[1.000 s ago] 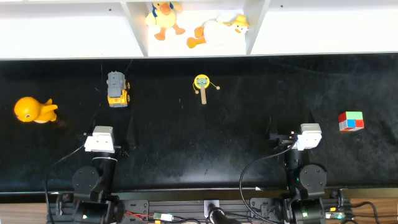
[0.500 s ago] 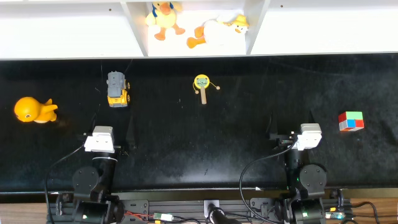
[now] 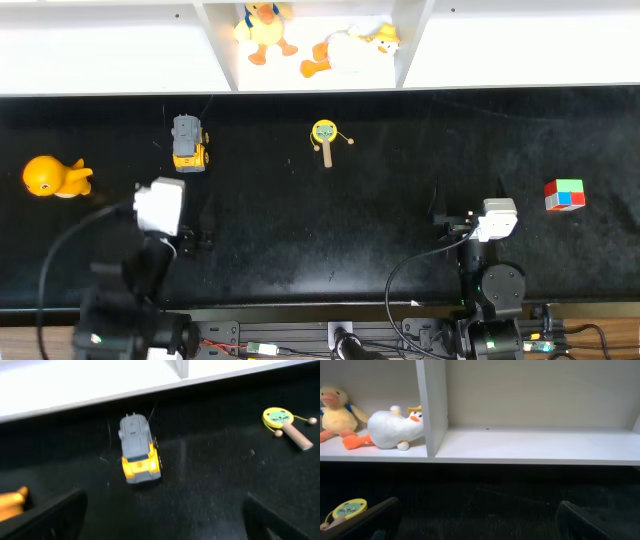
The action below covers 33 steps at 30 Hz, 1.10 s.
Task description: Store Toys
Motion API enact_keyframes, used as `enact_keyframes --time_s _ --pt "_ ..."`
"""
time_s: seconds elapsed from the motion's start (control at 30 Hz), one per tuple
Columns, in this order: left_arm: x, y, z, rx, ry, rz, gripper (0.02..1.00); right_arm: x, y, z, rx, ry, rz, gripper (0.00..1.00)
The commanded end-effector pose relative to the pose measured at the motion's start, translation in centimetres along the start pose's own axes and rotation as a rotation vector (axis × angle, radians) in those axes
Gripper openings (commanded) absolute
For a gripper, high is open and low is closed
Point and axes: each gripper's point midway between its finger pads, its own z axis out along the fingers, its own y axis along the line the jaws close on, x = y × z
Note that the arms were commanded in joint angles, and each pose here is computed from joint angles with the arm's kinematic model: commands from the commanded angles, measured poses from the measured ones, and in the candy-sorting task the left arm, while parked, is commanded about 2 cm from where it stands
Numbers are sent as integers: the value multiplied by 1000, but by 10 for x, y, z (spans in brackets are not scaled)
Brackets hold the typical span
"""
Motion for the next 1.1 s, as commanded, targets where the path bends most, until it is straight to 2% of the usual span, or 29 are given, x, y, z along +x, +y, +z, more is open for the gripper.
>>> enact_keyframes --time_s 0.03,0.17,0.37,0.47,0.9,1.03,1.1 --pt "-30 9 -4 69 72 101 993 5 1 1 -6 9 3 993" --pt "-43 38 -5 82 98 59 993 5 1 1 -6 9 3 993" --pt "-41 83 -11 89 46 -158 996 5 1 1 -6 9 3 1000" --pt "-31 104 -12 42 61 -227 996 5 1 1 -6 9 3 993" --pt "15 165 2 -184 243 -272 993 5 1 1 -6 9 3 993" --pt "34 185 6 -217 282 -324 998 5 1 1 -6 9 3 996" --pt "45 190 8 -209 315 -301 996 5 1 1 -6 9 3 993"
